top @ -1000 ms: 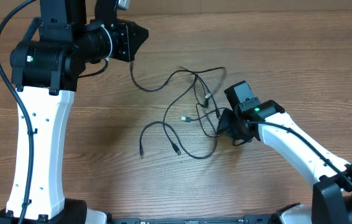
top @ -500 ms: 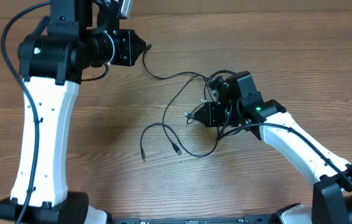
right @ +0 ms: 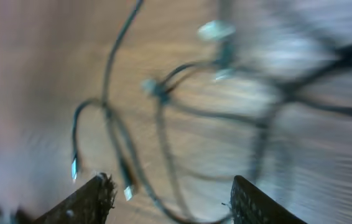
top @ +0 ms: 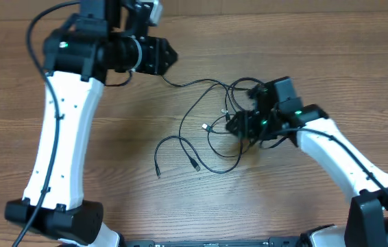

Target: Untangle cables

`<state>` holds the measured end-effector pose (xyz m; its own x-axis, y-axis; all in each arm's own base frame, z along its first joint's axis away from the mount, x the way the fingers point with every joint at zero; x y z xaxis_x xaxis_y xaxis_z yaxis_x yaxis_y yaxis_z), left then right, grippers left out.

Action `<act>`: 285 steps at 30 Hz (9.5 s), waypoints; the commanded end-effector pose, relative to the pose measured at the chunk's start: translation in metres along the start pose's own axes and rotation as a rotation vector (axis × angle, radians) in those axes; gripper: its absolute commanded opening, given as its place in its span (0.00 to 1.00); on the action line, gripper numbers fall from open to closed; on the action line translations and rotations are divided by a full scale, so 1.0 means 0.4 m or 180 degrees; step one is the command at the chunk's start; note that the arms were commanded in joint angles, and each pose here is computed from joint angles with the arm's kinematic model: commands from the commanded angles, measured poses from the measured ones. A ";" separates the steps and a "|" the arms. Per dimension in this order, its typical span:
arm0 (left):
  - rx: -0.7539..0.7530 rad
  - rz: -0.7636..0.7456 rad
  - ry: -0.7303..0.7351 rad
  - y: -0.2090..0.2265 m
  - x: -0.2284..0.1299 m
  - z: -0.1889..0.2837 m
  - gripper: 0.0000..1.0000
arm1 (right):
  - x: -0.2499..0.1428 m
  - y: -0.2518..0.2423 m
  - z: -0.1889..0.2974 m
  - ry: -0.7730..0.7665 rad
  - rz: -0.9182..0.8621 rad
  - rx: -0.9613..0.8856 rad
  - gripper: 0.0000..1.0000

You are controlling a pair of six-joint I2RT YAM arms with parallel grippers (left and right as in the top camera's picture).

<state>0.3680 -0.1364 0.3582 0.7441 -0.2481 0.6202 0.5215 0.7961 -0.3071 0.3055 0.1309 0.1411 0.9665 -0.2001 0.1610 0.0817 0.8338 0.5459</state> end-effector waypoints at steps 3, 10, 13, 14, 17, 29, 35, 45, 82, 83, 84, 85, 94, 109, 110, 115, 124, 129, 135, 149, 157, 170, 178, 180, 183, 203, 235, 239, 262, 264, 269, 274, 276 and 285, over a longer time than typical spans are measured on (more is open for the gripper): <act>-0.0160 -0.0319 0.0279 -0.039 -0.010 -0.108 0.48 | 0.099 -0.070 0.086 -0.0453 -0.0624 -0.0199 0.63; -0.0372 -0.0504 0.0643 -0.089 -0.040 -0.274 0.48 | 0.105 -0.238 0.165 -0.0529 -0.1511 -0.0551 0.65; -0.0461 -0.0601 0.0740 -0.118 -0.053 -0.352 0.49 | 0.094 -0.285 0.191 -0.0508 -0.1737 -0.0623 0.72; -0.0489 -0.0635 0.0765 -0.129 -0.057 -0.375 0.50 | 0.091 -0.297 0.198 -0.0500 -0.1803 -0.0639 0.74; -0.0586 -0.0789 0.0852 -0.165 -0.078 -0.454 0.50 | 0.082 -0.321 0.212 -0.0479 -0.1944 -0.0675 0.76; -0.0465 -0.1246 0.1100 -0.251 -0.179 -0.701 0.52 | 0.075 -0.329 0.215 -0.0437 -0.1909 -0.0700 0.80; -0.0259 -0.1331 0.1264 -0.244 -0.226 -0.761 0.52 | 0.068 -0.329 0.215 -0.0392 -0.1877 -0.0713 0.80; -0.0012 -0.1356 0.1326 -0.220 -0.235 -0.766 0.39 | 0.063 -0.328 0.215 -0.0359 -0.1894 -0.0720 0.80; 0.0565 -0.1064 -0.0979 -0.163 0.246 0.068 0.04 | 0.065 -0.326 0.214 -0.0361 -0.1887 -0.0685 0.88; 0.0600 -0.1036 -0.1085 -0.160 0.251 0.104 0.04 | 0.065 -0.326 0.214 -0.0361 -0.1887 -0.0685 0.88; 0.0641 -0.0991 -0.1221 -0.157 0.255 0.151 0.04 | 0.065 -0.326 0.214 -0.0361 -0.1887 -0.0685 0.88; 0.0672 -0.0941 -0.1363 -0.154 0.258 0.199 0.04 | 0.065 -0.326 0.214 -0.0361 -0.1887 -0.0685 0.88; 0.0842 -0.0842 -0.2438 -0.158 0.249 0.529 0.04 | 0.066 -0.326 0.214 -0.0363 -0.1885 -0.0684 0.88; 0.2271 0.0188 -0.2094 0.101 0.176 0.586 0.05 | 0.067 -0.326 0.214 -0.0373 -0.1880 -0.0682 0.88; 0.2386 0.0351 -0.2025 0.128 0.167 0.579 0.04 | 0.067 -0.326 0.214 -0.0372 -0.1880 -0.0683 0.88; 0.2857 0.0894 -0.1724 0.255 0.134 0.545 0.04 | 0.067 -0.326 0.214 -0.0372 -0.1880 -0.0683 0.88; 0.3694 0.1853 -0.1198 0.473 0.030 0.519 0.04 | 0.067 -0.326 0.214 -0.0373 -0.1880 -0.0682 0.88; 0.3865 0.2414 -0.1185 0.551 -0.036 0.549 0.04 | 0.067 -0.326 0.214 -0.0372 -0.1880 -0.0683 0.88; 0.4078 0.3066 -0.1423 0.613 -0.113 0.629 0.04 | 0.067 -0.326 0.214 -0.0374 -0.1881 -0.0682 0.87; 0.4322 0.3811 -0.1635 0.657 -0.218 0.716 0.04 | 0.069 -0.326 0.214 -0.0383 -0.1876 -0.0679 0.87; 0.4289 0.3764 -0.1769 0.683 -0.201 0.709 0.04 | 0.069 -0.325 0.214 -0.0382 -0.1875 -0.0679 0.87; 0.3878 0.3680 -0.1278 0.789 -0.210 0.591 0.56 | 0.068 -0.325 0.214 -0.0377 -0.1875 -0.0679 0.87; 0.2969 0.3502 -0.1216 0.774 -0.156 0.501 0.59 | 0.068 -0.325 0.214 -0.0379 -0.1874 -0.0678 0.87; 0.2851 0.3345 -0.1162 0.758 -0.131 0.474 0.59 | 0.068 -0.325 0.214 -0.0379 -0.1874 -0.0678 0.87; 0.2752 0.3077 -0.1043 0.725 -0.092 0.426 0.59 | 0.068 -0.325 0.214 -0.0378 -0.1874 -0.0679 0.86; 0.1642 0.0724 0.0002 0.272 0.116 -0.058 0.73 | 0.068 -0.325 0.214 -0.0380 -0.1873 -0.0680 0.87; 0.0148 0.0527 0.1158 -0.091 -0.167 -0.584 0.78 | 0.069 -0.325 0.214 -0.0380 -0.1863 -0.0680 0.88; 0.0291 0.1240 0.1207 -0.100 -0.183 -0.590 0.70 | 0.068 -0.325 0.214 -0.0378 -0.1863 -0.0679 0.87; 0.0709 0.2086 0.1012 -0.092 -0.268 -0.695 0.64 | 0.067 -0.325 0.214 -0.0367 -0.1871 -0.0681 0.87; 0.0713 0.2078 0.1046 -0.097 -0.280 -0.711 0.64 | 0.066 -0.325 0.214 -0.0366 -0.1870 -0.0681 0.87; 0.0731 0.2009 0.1079 -0.105 -0.307 -0.761 0.62 | 0.066 -0.325 0.214 -0.0366 -0.1872 -0.0683 0.87; 0.0945 0.1946 0.0998 -0.077 -0.318 -0.783 0.53 | 0.065 -0.325 0.214 -0.0358 -0.1875 -0.0685 0.87; 0.1019 0.1900 0.0936 -0.062 -0.311 -0.781 0.49 | 0.065 -0.325 0.214 -0.0357 -0.1875 -0.0686 0.87; 0.0725 0.1173 0.0634 -0.063 -0.185 -0.736 0.05 | 0.065 -0.325 0.214 -0.0358 -0.1875 -0.0685 0.87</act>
<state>0.4035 -0.2994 0.0754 0.9714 0.0772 0.2245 -0.0042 0.9511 -0.3088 0.2945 -0.0251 0.1380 0.7124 -0.7001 -0.0476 0.6611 0.6469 0.3800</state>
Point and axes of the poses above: each gripper's point midway between its finger pads, its own z axis back along the fingers, its own y axis along the line the jaws close on, x = y × z, the point moved 6 cm from there along z, back along the fingers, and after that the axes turned 8 degrees about -z, right-handed, at the moved point
